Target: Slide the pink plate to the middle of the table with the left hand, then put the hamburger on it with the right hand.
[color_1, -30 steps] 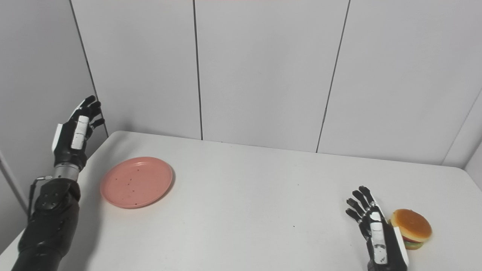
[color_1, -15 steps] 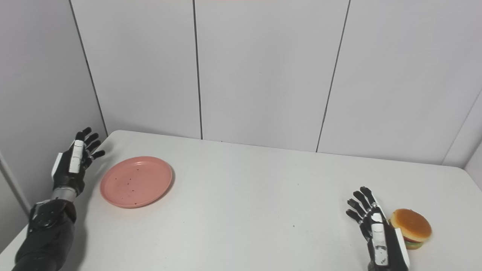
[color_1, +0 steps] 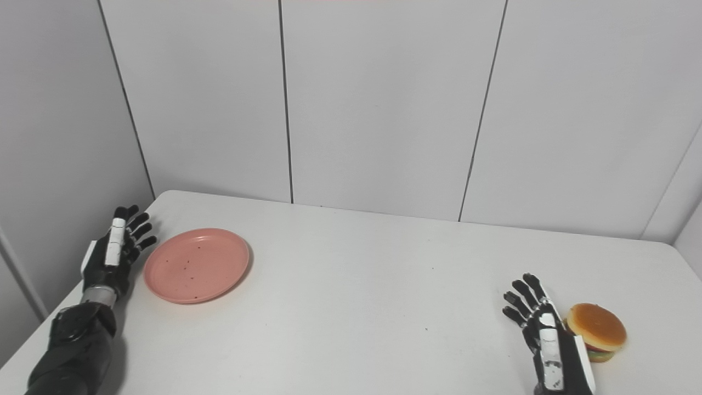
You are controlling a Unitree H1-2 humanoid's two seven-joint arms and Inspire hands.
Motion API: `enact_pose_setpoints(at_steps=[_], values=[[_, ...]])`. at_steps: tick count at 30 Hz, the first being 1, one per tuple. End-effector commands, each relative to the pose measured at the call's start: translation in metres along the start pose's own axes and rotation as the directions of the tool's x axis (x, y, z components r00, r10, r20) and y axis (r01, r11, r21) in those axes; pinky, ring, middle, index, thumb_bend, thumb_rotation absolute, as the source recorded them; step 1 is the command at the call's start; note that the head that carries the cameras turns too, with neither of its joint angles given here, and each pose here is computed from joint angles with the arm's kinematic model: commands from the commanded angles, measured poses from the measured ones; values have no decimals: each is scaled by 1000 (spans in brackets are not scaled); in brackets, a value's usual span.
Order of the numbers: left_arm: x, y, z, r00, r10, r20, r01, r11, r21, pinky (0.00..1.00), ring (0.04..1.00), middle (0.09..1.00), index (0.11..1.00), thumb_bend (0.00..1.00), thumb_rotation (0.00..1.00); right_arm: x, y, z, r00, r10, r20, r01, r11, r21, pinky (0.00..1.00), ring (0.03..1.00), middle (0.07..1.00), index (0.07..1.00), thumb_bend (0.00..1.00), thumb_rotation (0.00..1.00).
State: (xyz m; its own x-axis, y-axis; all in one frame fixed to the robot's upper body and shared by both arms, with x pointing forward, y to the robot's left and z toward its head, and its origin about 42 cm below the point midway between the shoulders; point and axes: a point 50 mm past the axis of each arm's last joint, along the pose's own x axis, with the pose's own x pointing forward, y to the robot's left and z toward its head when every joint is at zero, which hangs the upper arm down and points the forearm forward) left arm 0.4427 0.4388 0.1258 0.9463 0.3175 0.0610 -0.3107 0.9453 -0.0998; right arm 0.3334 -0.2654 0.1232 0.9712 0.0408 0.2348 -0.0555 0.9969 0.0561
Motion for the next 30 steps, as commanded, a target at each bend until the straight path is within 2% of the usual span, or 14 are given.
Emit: enact_pose_setpoints(at_steps=[1, 11, 16, 23, 30], values=[[25, -13, 37, 995, -36, 95, 33, 999, 25, 812, 889, 865, 853, 973, 876, -33, 7, -31, 991, -32, -130, 38, 999, 37, 828, 846, 881, 899, 840, 989], [23, -26, 26, 997, -74, 39, 70, 994, 86, 815, 907, 915, 872, 983, 903, -33, 11, -29, 992, -35, -124, 40, 998, 44, 815, 840, 876, 891, 840, 987], [22, -32, 20, 993, -120, 12, 118, 990, 74, 837, 921, 920, 900, 970, 893, -34, 10, -28, 992, -34, -121, 38, 999, 36, 809, 837, 881, 894, 844, 990], [18, -37, 14, 991, -131, -3, 131, 989, 66, 819, 898, 881, 886, 982, 854, -34, 11, -27, 992, -34, -122, 39, 999, 35, 810, 841, 882, 898, 836, 996], [16, -46, 10, 987, -159, -15, 159, 987, 36, 842, 909, 894, 887, 989, 854, -35, 11, -26, 992, -34, -121, 37, 999, 29, 808, 843, 881, 898, 836, 995]])
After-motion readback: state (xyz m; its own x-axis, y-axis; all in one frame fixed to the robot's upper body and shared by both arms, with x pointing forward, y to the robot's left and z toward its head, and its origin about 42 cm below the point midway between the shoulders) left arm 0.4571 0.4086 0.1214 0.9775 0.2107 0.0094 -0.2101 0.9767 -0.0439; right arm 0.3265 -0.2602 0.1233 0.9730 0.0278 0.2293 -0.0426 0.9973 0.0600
